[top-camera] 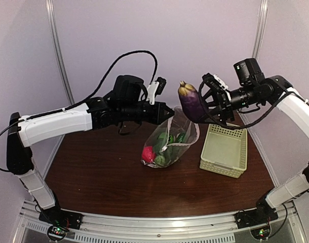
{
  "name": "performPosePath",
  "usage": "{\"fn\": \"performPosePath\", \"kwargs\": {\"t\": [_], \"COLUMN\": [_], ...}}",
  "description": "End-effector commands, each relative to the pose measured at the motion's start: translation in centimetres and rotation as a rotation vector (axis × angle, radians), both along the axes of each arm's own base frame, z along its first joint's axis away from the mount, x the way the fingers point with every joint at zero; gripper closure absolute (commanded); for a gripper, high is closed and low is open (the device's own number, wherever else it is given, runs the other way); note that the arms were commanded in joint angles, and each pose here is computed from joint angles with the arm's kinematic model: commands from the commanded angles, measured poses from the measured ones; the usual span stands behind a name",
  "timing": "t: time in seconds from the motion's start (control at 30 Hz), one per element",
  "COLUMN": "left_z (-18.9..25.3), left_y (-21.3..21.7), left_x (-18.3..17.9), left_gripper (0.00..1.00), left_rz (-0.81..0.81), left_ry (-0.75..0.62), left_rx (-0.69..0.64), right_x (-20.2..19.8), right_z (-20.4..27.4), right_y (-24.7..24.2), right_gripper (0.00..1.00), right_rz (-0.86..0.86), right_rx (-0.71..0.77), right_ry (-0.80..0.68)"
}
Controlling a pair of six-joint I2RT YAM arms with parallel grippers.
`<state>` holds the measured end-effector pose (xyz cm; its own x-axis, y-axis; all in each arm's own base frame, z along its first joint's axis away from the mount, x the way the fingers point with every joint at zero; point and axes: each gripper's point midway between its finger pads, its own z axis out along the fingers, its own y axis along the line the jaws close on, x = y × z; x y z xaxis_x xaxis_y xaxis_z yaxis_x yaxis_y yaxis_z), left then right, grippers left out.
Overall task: Place the food in the zip-top bag and seal the zipper
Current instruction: Place the fake vegetable in the zipper food storage bag.
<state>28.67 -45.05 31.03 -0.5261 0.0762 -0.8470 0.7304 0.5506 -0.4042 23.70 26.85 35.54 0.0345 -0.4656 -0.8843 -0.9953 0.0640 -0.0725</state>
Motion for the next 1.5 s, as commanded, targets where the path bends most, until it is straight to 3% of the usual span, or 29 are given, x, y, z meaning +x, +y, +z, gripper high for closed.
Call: {"fn": "performPosePath", "kwargs": {"t": [0.0,0.6,0.77,1.0,1.17,1.3,1.47], "left_z": [4.3,6.4,6.3,5.4,5.0,4.8,3.7], "left_y": [0.4,1.9,2.2,3.2,3.1,2.9,2.4], "left_x": [-0.3,-0.3,-0.1,0.6,0.7,0.6,0.3], "left_gripper": [1.0,1.0,1.0,1.0,1.0,1.0,1.0], "left_rz": [-0.006,0.033,0.045,0.071,0.058,0.041,0.007], "left_ry": [-0.037,-0.073,-0.075,-0.064,-0.062,-0.065,-0.054], "left_rx": [-0.091,-0.118,-0.109,-0.102,-0.1,-0.095,-0.064], "right_x": [1.5,3.7,3.8,1.7,-0.5,-0.8,-2.0], "right_z": [1.9,-5.9,-6.8,-3.1,-2.1,-4.2,-7.5], "right_y": [1.5,3.8,4.1,3.5,2.2,1.3,1.3], "right_gripper": [0.57,0.5,0.18,0.03,0.1,0.18,0.2], "right_rz": [-0.043,-0.112,-0.121,-0.077,0.009,0.041,0.116], "right_rx": [0.123,-0.065,-0.106,-0.084,-0.132,-0.262,-0.452], "right_ry": [-0.032,-0.06,-0.02,-0.011,-0.081,-0.154,-0.297]}}
